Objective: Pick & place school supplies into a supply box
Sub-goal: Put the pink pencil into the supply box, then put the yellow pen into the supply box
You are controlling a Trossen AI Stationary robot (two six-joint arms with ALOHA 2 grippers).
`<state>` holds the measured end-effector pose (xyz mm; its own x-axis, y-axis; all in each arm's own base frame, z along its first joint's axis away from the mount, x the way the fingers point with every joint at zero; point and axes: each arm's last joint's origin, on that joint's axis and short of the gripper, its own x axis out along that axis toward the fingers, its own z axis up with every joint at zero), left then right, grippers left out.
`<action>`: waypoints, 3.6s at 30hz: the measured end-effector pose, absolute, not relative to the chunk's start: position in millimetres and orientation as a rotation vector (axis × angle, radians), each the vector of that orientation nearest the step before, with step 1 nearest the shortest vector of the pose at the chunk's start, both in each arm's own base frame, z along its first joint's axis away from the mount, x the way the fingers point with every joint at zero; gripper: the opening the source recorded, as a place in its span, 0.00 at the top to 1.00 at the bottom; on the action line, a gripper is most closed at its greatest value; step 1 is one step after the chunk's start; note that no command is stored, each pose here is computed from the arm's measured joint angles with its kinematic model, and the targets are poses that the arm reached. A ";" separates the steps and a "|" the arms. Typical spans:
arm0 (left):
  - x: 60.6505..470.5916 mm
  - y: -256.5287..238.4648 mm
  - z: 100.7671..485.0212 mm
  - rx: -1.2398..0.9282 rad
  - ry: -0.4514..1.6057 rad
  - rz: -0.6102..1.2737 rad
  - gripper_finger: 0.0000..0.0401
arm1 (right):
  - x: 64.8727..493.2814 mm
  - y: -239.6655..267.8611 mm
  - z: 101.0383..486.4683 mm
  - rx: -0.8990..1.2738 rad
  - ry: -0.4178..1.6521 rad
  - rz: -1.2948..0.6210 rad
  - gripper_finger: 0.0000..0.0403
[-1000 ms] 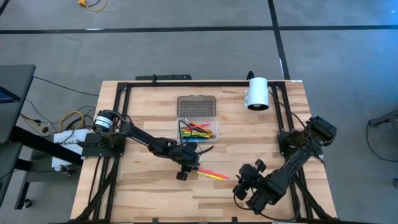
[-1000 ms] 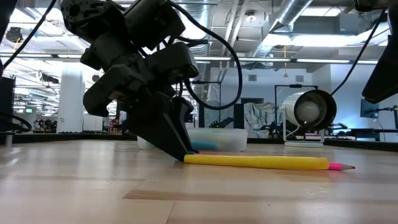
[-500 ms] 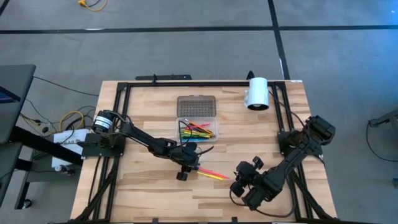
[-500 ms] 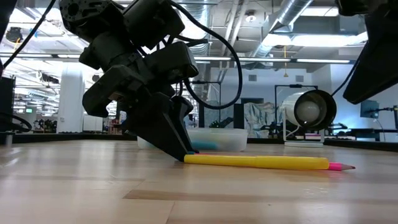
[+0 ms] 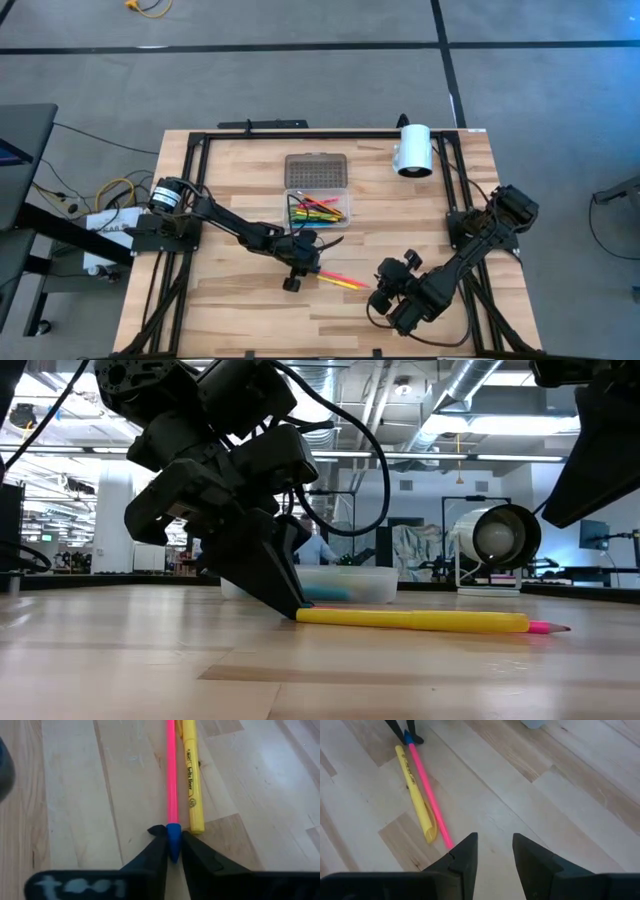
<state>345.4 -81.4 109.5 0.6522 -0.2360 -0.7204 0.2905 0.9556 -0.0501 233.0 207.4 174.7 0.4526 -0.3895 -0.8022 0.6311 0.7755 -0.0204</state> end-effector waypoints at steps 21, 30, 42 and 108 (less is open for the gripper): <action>351.5 -79.4 115.2 -0.009 0.735 -0.235 0.97 | 233.1 207.8 174.6 0.305 0.904 -0.639 0.71; 354.9 -69.4 128.2 -0.034 0.676 -0.176 0.97 | 232.6 208.3 174.6 0.305 0.907 -0.637 0.71; 338.1 -28.9 171.4 0.025 0.698 0.133 0.97 | 232.3 207.9 174.5 0.300 0.909 -0.639 0.71; 285.5 4.4 204.5 0.000 0.957 0.298 0.69 | 267.0 185.7 176.7 0.213 0.879 -0.569 0.71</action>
<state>285.5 4.4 204.5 0.5381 0.2509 -0.8046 -0.2507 0.9591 0.1314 267.0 185.7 176.7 0.5021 -0.3816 -0.7761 0.5516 0.8325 -0.0525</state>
